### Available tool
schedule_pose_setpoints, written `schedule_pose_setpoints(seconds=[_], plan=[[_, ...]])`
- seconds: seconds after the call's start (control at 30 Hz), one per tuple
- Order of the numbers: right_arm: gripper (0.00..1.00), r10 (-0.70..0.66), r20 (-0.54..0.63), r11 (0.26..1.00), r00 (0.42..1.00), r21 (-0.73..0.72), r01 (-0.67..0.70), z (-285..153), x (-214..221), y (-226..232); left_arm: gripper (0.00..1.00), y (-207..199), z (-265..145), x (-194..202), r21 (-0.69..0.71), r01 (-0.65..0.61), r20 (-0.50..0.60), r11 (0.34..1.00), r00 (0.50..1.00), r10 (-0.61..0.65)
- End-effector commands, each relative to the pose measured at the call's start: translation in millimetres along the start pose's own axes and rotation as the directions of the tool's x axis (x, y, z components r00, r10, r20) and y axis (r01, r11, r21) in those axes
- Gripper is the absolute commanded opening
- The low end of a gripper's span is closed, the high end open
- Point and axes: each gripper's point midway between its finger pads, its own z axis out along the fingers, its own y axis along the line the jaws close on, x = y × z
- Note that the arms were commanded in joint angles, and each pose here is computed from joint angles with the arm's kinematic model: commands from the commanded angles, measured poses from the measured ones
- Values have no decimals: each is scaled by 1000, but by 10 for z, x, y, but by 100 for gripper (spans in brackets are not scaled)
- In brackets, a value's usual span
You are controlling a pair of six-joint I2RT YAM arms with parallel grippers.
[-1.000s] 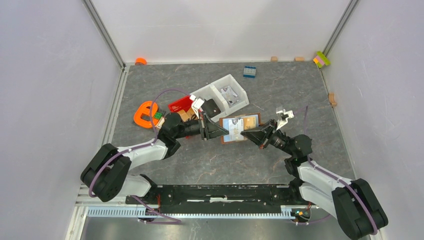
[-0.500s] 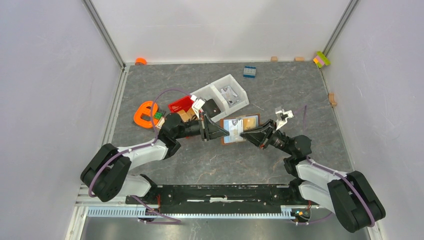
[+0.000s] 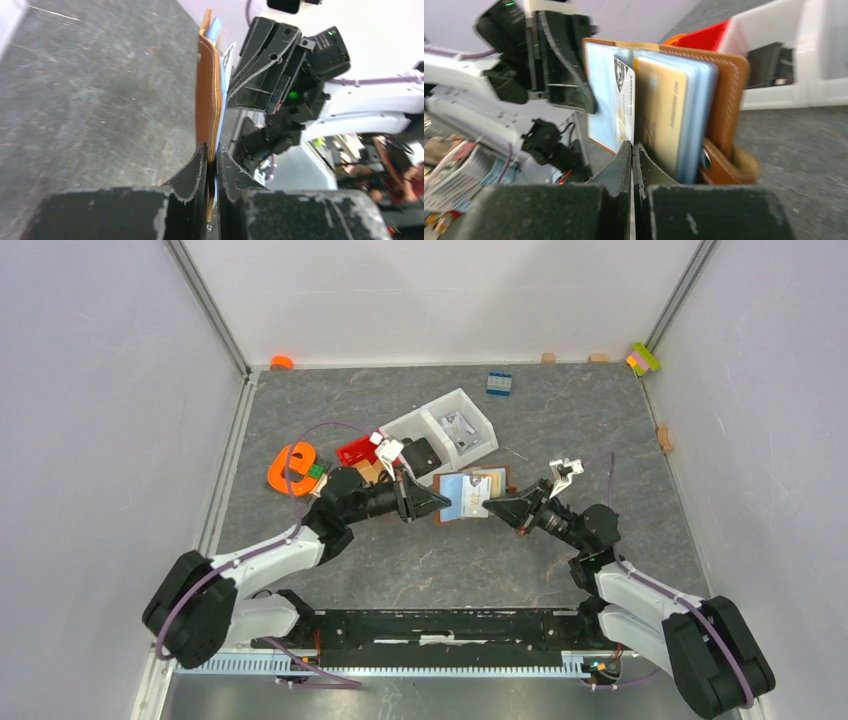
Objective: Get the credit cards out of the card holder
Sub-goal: Remove the credit card from the card holder, then place the credit card in the storage box.
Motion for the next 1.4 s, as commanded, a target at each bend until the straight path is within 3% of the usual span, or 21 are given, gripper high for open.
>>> schedule_pose_setpoints(seconds=[0.0, 0.3, 0.4, 0.53, 0.73, 0.83, 1.03, 1.37], plan=[[0, -31, -1, 979, 1000, 203, 30, -49, -28, -427, 2, 144, -105, -219, -148, -104, 88, 983, 989, 118], [0, -11, 15, 981, 1000, 193, 7, -44, -67, -441, 3, 405, -102, -192, -276, -64, 62, 959, 995, 84], [0, -28, 19, 976, 999, 217, 24, -23, -122, -493, 2, 589, -209, -243, -398, -42, 86, 916, 993, 82], [0, -41, -11, 940, 999, 340, 43, 19, -194, -750, 2, 746, -486, -425, -548, -28, 170, 836, 975, 144], [0, -36, -100, 894, 994, 442, 77, 216, -331, -1063, 2, 781, -869, -640, -638, 60, 334, 768, 920, 206], [0, -48, -170, 843, 984, 521, 132, 299, -410, -1330, 2, 740, -959, -675, -638, 49, 360, 768, 901, 242], [0, -97, -268, 810, 959, 538, 232, 677, -717, -1613, 2, 764, -1036, -683, -661, 28, 359, 750, 890, 283], [0, -52, -426, 755, 903, 575, 315, 1133, -652, -2298, 2, 536, -1001, -706, -584, -5, 378, 811, 883, 278]])
